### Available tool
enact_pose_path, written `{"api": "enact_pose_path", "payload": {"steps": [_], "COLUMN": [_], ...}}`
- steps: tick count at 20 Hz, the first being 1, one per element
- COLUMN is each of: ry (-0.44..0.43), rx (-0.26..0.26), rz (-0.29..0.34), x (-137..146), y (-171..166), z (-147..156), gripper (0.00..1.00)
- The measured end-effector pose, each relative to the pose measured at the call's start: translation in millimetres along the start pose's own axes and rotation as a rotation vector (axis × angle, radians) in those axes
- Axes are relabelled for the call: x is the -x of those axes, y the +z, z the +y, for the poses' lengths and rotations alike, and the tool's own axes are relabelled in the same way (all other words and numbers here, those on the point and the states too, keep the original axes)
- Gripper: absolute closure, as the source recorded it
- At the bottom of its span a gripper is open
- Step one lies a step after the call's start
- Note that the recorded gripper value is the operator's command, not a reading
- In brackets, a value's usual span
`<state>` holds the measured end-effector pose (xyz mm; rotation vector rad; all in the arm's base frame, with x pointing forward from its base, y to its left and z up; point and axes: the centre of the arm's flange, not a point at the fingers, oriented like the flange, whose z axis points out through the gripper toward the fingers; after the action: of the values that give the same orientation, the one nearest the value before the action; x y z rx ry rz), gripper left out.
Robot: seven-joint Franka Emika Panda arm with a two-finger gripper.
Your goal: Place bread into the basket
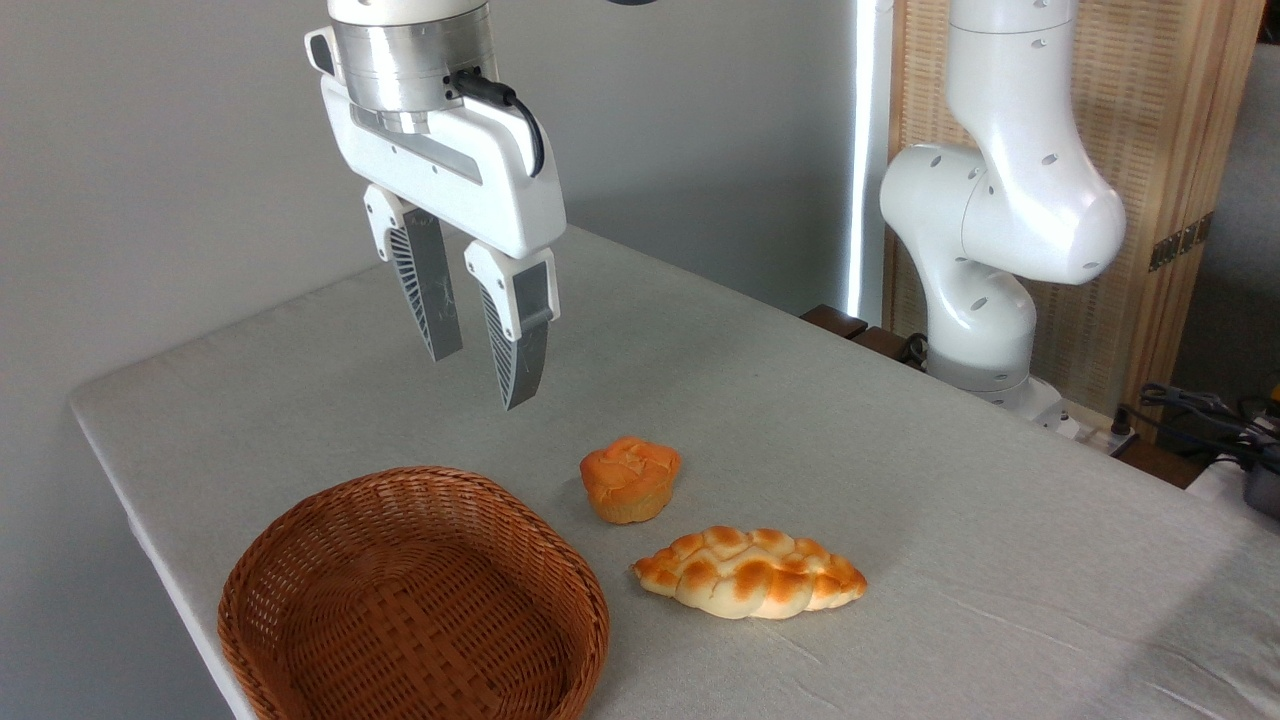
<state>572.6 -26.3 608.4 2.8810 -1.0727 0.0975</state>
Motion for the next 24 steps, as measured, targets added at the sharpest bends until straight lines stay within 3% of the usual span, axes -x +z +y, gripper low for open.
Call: {"api": "enact_pose_path", "payload": {"steps": [14,18,24], "ry": [0.013,0.041,0.206], "rx": [0.016,0.002,0.006], "rz": [-0.021,-0.014,-0.033], "x": [4,18,47], "y": [9,33,94], "z": [14,41,81], "gripper": [0.00,0.00,0.00]}}
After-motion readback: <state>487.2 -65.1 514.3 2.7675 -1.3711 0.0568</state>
